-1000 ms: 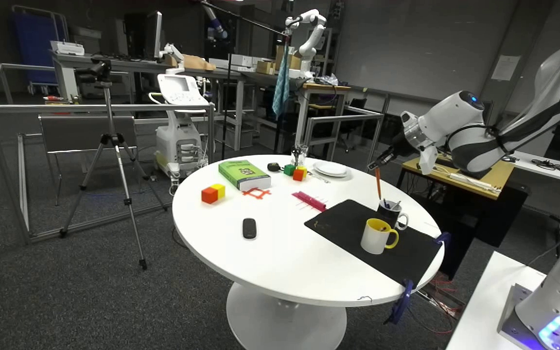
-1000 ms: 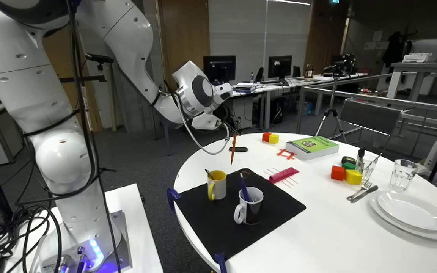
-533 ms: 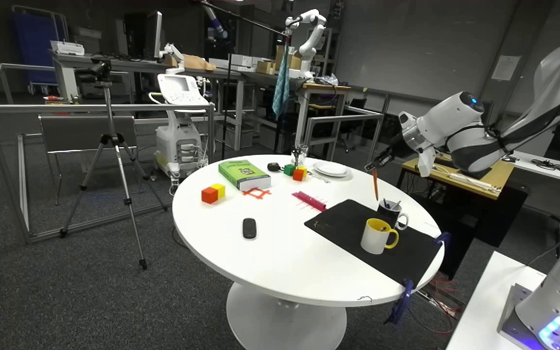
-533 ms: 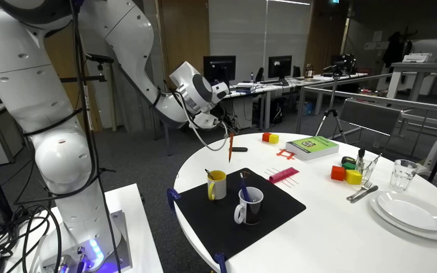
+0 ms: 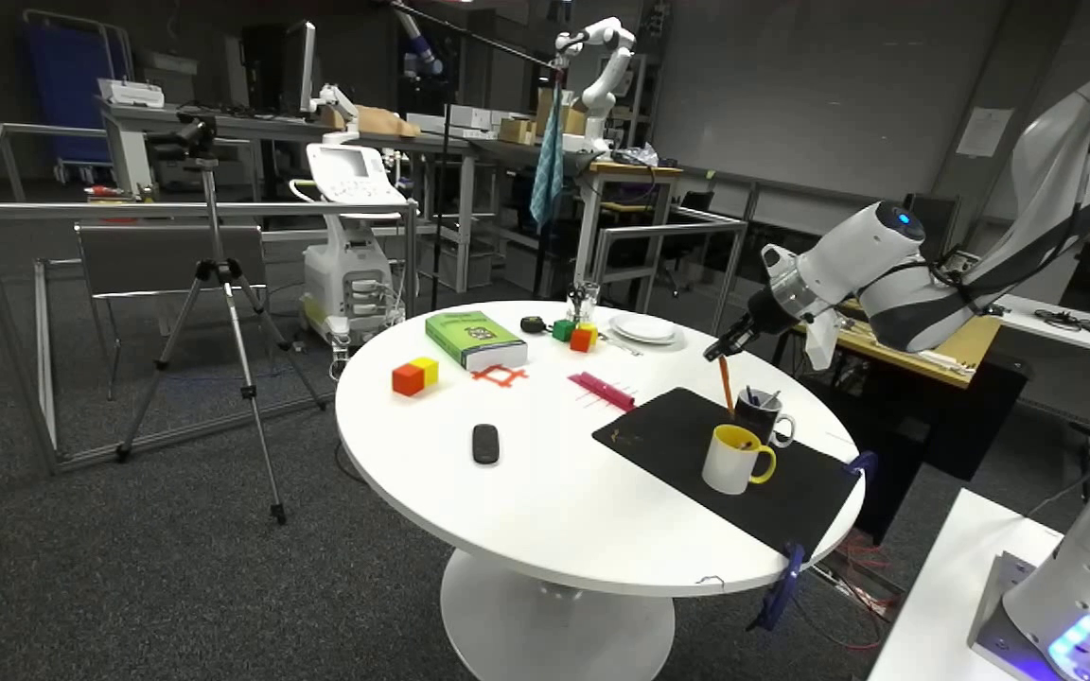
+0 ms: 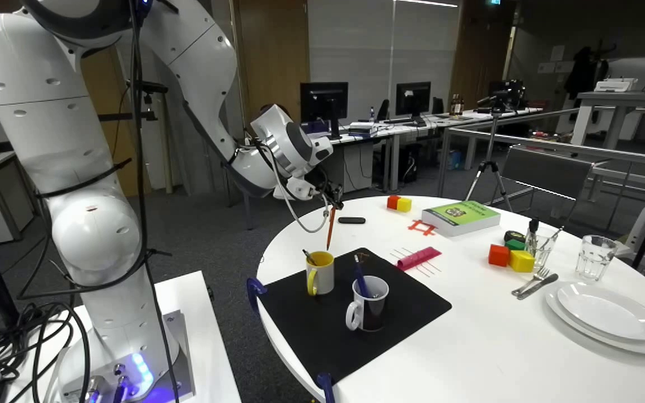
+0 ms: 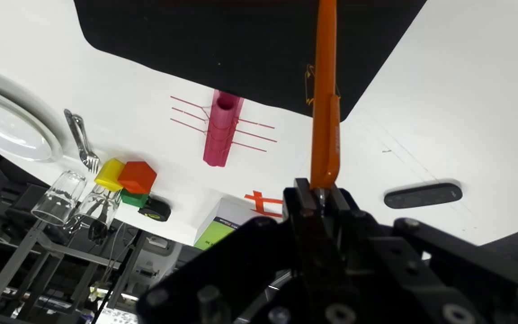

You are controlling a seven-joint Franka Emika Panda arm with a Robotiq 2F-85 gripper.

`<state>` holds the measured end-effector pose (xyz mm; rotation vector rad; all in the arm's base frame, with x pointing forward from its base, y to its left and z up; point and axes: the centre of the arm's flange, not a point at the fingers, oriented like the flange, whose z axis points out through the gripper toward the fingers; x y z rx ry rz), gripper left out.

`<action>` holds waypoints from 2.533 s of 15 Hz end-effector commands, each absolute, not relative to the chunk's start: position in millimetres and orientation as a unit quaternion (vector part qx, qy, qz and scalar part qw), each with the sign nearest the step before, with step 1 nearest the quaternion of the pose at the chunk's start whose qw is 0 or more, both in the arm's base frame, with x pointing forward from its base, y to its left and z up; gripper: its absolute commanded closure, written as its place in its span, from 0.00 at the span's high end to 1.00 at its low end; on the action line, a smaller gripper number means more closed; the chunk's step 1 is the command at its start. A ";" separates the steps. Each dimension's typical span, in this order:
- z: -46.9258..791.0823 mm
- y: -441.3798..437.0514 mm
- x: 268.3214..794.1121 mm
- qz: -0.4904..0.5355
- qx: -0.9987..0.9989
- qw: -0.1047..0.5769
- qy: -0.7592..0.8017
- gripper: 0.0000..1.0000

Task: Move the orange pen from the right cup to the left cup

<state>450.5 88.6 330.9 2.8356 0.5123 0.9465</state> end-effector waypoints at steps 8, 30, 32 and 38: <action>277.1 101.9 448.6 0.276 0.939 0.036 0.202 0.02; 235.7 77.0 440.0 0.260 0.913 0.008 0.315 0.02; 233.1 71.5 437.9 0.257 0.912 0.008 0.321 0.02; 230.5 65.4 438.5 0.247 0.906 0.016 0.344 0.41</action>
